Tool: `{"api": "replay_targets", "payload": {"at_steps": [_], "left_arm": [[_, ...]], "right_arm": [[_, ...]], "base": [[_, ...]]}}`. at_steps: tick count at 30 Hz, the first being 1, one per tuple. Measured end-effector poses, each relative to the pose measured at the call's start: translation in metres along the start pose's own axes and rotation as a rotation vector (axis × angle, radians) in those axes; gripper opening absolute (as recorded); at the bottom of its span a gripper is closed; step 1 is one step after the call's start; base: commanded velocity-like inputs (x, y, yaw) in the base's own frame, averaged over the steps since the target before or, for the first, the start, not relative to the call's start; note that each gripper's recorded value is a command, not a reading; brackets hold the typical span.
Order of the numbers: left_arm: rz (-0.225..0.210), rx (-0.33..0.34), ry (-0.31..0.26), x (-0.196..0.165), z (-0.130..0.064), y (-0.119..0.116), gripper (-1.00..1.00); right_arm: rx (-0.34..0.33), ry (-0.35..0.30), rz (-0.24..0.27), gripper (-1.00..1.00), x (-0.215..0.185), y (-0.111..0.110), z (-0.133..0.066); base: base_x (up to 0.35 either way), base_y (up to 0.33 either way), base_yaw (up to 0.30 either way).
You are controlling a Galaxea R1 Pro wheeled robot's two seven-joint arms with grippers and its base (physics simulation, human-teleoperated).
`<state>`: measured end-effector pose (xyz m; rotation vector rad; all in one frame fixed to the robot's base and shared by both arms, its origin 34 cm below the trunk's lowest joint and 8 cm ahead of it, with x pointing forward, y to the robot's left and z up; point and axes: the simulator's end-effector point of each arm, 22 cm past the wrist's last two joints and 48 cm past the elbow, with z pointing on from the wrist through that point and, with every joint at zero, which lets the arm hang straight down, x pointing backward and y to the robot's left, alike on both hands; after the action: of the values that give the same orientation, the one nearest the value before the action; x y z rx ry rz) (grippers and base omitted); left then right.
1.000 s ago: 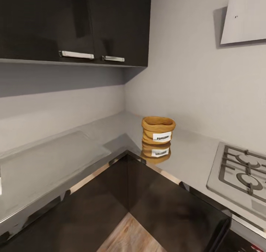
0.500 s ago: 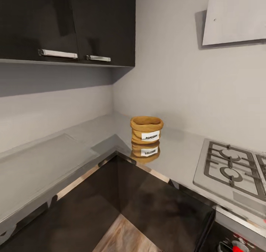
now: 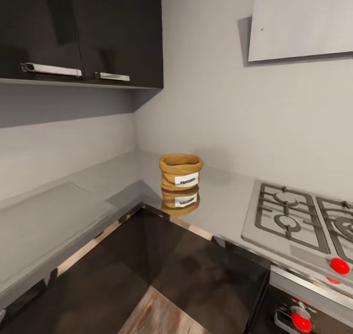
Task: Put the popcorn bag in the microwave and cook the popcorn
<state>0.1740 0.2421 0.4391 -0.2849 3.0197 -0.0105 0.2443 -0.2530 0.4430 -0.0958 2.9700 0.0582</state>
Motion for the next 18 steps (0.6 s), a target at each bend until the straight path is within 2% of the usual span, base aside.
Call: {"api": "replay_targets", "payload": {"at_steps": [10,13,18], "left_arm": [[0.003,0.002,0.002,0.0009,-0.0001,-0.0004,1.0],[0.003,0.001,0.002,0.0008,0.0,-0.0003,1.0],[0.004,0.001,0.002,0.0007,0.0,-0.0001,1.0]], "right_arm": [[0.001,0.0,0.0,1.0,0.0,-0.0011,-0.0001],[0.002,-0.001,0.002,1.0,-0.0001,-0.0008,0.0],[0.002,0.001,0.003,1.0,0.0003,-0.0005,0.0]], "base": [[0.147,0.294,-0.002],[0.07,0.113,-0.113],[0.008,0.013,-0.261]]}}
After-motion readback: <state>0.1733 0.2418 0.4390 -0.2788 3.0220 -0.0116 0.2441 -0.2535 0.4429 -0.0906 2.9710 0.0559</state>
